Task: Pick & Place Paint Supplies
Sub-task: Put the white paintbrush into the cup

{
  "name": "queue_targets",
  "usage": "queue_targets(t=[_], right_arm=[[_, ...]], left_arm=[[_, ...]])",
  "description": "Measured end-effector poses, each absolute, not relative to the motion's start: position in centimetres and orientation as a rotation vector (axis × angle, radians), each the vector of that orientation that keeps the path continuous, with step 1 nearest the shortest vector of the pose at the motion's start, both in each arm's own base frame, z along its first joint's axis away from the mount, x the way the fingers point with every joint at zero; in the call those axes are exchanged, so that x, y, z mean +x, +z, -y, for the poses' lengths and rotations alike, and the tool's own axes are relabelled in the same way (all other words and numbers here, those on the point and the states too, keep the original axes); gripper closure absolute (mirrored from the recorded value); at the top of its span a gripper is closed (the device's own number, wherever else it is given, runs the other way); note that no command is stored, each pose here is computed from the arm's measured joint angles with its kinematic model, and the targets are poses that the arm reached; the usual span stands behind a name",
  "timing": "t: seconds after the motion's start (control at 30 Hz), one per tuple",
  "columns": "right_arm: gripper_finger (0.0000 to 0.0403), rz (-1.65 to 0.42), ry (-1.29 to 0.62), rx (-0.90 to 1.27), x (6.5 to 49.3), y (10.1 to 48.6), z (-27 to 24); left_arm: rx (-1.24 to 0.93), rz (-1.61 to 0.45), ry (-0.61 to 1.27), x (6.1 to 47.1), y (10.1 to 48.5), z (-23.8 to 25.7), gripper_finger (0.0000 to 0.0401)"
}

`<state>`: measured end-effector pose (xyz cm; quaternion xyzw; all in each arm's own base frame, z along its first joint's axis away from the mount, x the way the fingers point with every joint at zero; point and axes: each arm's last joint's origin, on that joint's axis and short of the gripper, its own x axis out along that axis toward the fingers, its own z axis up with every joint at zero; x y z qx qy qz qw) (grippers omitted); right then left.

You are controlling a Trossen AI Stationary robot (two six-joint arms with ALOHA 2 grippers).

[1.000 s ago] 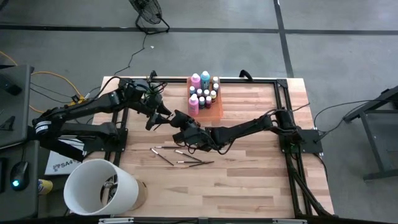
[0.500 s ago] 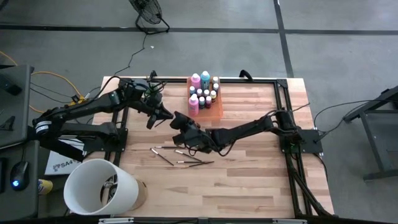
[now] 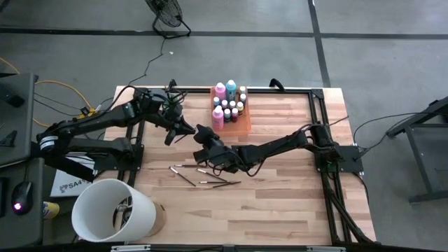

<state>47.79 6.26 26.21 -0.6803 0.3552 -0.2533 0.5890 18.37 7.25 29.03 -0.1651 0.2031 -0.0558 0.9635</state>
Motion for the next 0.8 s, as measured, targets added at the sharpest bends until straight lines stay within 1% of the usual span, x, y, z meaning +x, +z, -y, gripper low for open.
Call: queue_targets(t=[0.1,0.2,0.3,0.4,0.5,0.57,0.63,0.73,0.8], right_arm=[[0.0327,-0.816,-0.616,-1.544,47.8,26.3,-6.2],[0.0272,-0.81,-0.631,-1.516,47.7,26.3,-6.3],[0.0221,-0.829,-0.686,-1.465,47.6,26.2,-6.4],[0.0187,-0.87,-0.783,-1.39,47.3,26.2,-6.3],[0.017,-0.849,-0.808,-1.301,46.6,26.5,-6.4],[0.0167,-0.792,-0.831,-1.181,46.2,26.9,-6.4],[0.0168,-0.797,-0.827,-1.083,45.1,27.1,-5.9],[0.0171,-0.815,-0.787,-0.872,43.1,26.8,-5.1],[0.0171,-0.833,-0.786,-0.689,41.8,26.7,-4.3]], left_arm=[[-0.335,-0.412,-0.114,18.4,29.0,-7.2,0.0391],[-0.335,-0.413,-0.113,18.4,29.0,-7.2,0.0391],[-0.323,-0.413,-0.114,18.4,29.0,-7.2,0.0391],[-0.302,-0.415,-0.081,18.4,29.0,-7.3,0.0391],[-0.266,-0.413,-0.035,18.4,29.0,-7.5,0.0391],[-0.239,-0.409,0.024,18.2,29.1,-7.6,0.0391],[-0.189,-0.408,0.114,18.0,29.3,-7.8,0.0391],[-0.136,-0.384,0.246,17.4,29.8,-7.9,0.0391],[-0.104,-0.341,0.339,17.1,30.4,-8.0,0.0391]])
